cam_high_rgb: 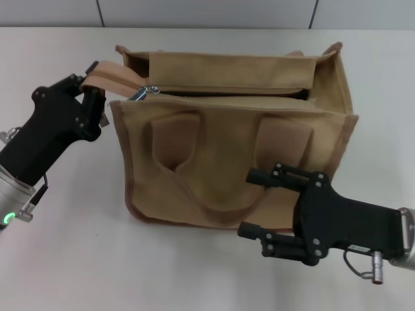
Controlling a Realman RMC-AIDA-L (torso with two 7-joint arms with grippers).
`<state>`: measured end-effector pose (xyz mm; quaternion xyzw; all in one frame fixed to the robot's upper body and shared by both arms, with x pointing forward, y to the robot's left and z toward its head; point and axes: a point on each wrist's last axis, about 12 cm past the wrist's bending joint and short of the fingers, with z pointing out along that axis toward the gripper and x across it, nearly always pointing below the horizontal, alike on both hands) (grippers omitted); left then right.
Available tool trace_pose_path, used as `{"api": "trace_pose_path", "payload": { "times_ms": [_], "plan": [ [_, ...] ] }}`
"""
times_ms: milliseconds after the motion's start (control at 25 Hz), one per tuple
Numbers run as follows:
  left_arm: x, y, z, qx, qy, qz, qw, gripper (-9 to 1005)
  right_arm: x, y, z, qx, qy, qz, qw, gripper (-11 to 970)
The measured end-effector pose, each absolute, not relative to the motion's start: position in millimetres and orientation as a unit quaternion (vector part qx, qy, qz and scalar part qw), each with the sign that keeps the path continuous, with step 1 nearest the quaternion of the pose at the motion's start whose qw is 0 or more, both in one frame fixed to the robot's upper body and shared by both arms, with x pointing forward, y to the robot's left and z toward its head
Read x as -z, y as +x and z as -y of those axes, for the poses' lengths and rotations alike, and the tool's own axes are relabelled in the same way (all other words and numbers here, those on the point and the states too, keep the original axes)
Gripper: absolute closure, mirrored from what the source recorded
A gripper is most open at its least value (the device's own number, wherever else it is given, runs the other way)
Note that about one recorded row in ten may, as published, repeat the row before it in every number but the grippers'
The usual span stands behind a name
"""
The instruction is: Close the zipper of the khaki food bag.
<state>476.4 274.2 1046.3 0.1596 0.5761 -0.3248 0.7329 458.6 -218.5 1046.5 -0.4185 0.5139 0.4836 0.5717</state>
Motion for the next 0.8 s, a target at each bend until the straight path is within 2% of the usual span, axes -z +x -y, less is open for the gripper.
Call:
{"api": "trace_pose_path", "payload": {
  "times_ms": [480, 600, 800],
  "plan": [
    [-1069, 499, -269, 0.46, 0.118, -0.556, 0.682, 979, -1081, 481, 234, -0.596, -0.292, -0.521, 0.537, 228],
    [-1072, 498, -268, 0.488, 0.104, -0.55, 0.67, 978, -1095, 501, 238, -0.662, -0.188, -0.548, 0.476, 227],
    [-1076, 501, -265, 0.531, 0.082, -0.547, 0.642, 978, -1107, 515, 232, -0.7, -0.159, -0.553, 0.423, 227]
  ]
}}
